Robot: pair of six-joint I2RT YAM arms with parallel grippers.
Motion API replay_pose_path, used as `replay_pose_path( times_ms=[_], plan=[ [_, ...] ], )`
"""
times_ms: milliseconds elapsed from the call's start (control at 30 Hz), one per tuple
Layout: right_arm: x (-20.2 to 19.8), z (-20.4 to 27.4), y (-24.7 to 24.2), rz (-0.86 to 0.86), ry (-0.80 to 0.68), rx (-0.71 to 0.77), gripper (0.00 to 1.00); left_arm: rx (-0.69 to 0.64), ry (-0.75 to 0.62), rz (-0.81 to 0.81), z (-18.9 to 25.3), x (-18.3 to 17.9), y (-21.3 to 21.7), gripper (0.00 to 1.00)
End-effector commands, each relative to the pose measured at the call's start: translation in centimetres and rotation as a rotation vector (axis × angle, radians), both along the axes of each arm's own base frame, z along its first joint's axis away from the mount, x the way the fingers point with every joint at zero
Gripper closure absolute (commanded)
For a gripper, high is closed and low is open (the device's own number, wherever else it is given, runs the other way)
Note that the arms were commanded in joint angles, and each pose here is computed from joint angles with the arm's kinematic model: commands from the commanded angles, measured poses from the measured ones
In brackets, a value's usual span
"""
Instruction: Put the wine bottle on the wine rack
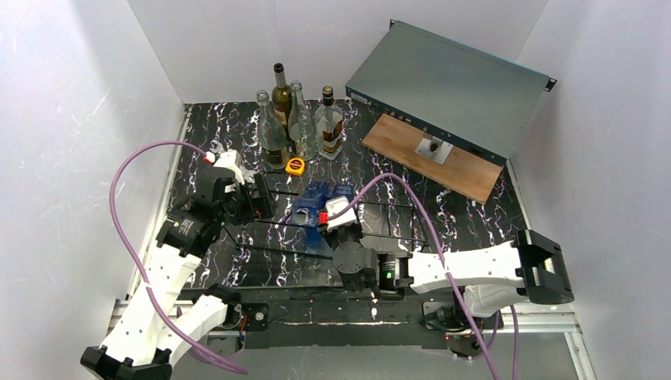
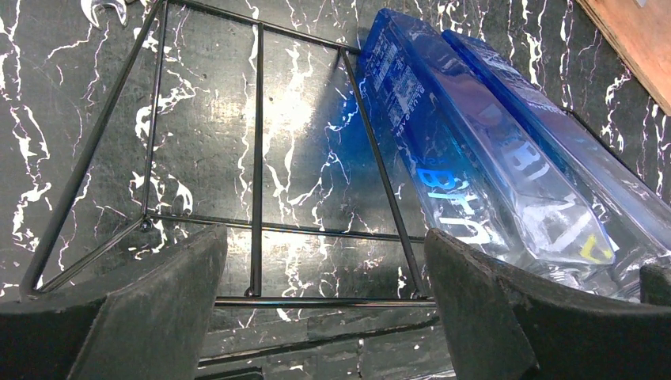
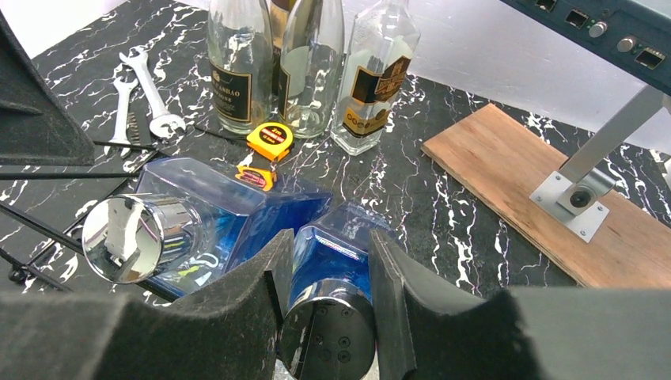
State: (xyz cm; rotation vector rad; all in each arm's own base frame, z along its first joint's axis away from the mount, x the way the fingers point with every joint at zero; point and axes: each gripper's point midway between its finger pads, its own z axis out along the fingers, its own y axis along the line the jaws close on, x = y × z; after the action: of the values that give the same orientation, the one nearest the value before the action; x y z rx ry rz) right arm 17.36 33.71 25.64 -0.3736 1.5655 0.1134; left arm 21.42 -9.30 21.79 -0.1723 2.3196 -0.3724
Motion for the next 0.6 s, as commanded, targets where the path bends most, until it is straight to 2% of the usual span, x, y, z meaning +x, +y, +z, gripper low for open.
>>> replay_pose_path(
  times_ms=[0, 300, 567],
  plan=[
    [-1.1, -6.5, -1.0, 0.07, 0.086, -0.192, 0.6, 0.002, 0.018, -0.008, 0.3, -1.1, 0.2, 0.05],
    [-1.6, -4.5, -0.1, 0.124, 0.108, -0.184, 0.28, 0.005, -0.002, -0.01, 1.2, -1.0, 0.3, 0.04],
    [-1.6, -0.9, 1.1, 0.163, 0.119, -0.141, 0.1, 0.014, -0.034, -0.013, 2.8, -0.7, 0.4, 0.02]
  ],
)
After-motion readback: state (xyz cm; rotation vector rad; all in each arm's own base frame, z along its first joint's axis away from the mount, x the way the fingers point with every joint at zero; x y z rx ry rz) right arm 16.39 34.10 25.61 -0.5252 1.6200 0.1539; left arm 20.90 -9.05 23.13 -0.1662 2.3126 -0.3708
